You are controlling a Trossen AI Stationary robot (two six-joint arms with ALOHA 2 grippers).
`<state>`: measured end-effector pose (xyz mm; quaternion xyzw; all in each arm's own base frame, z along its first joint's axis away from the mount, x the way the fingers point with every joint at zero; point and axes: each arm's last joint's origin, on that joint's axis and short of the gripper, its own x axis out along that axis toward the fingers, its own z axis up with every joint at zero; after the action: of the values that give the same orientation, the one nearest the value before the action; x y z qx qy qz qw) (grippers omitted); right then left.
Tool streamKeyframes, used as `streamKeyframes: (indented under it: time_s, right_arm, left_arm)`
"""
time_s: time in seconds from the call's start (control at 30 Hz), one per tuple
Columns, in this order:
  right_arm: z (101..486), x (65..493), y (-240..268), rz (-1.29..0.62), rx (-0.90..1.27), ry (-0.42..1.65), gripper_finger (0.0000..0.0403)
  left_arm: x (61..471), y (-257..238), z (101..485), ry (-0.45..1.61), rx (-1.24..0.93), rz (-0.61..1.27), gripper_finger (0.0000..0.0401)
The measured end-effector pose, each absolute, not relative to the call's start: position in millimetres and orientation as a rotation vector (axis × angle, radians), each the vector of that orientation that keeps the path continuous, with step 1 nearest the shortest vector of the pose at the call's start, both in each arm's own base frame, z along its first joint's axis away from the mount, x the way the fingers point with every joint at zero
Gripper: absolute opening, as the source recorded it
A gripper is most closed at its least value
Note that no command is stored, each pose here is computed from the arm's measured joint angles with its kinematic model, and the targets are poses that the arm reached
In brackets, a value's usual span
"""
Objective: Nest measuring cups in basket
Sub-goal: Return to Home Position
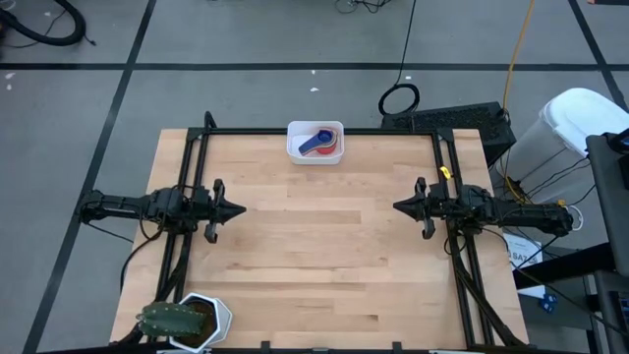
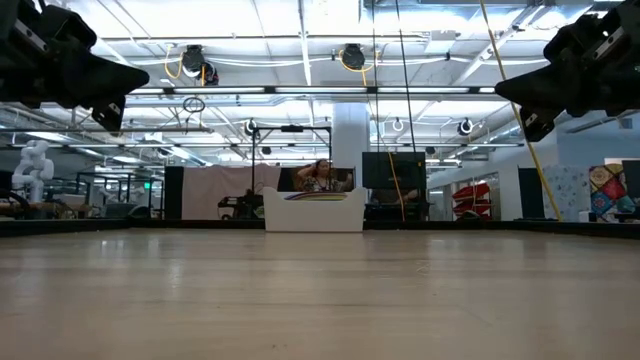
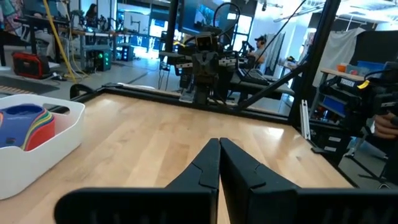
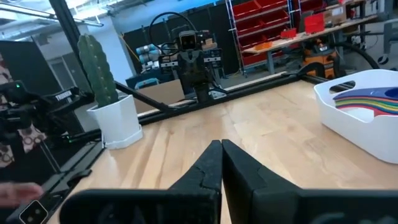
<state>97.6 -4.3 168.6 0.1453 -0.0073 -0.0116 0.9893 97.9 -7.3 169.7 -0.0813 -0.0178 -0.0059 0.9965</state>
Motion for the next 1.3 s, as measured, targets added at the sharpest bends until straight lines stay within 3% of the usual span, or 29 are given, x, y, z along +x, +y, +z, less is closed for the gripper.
streamKeyframes:
  time_s: [1.3]
  right_arm:
    - [168.8,97.6,-4.3,-0.022,0.294,-0.017,0.0]
  left_arm:
    - [97.9,-7.5,170.7,-0.045,-0.165,-0.018,0.001]
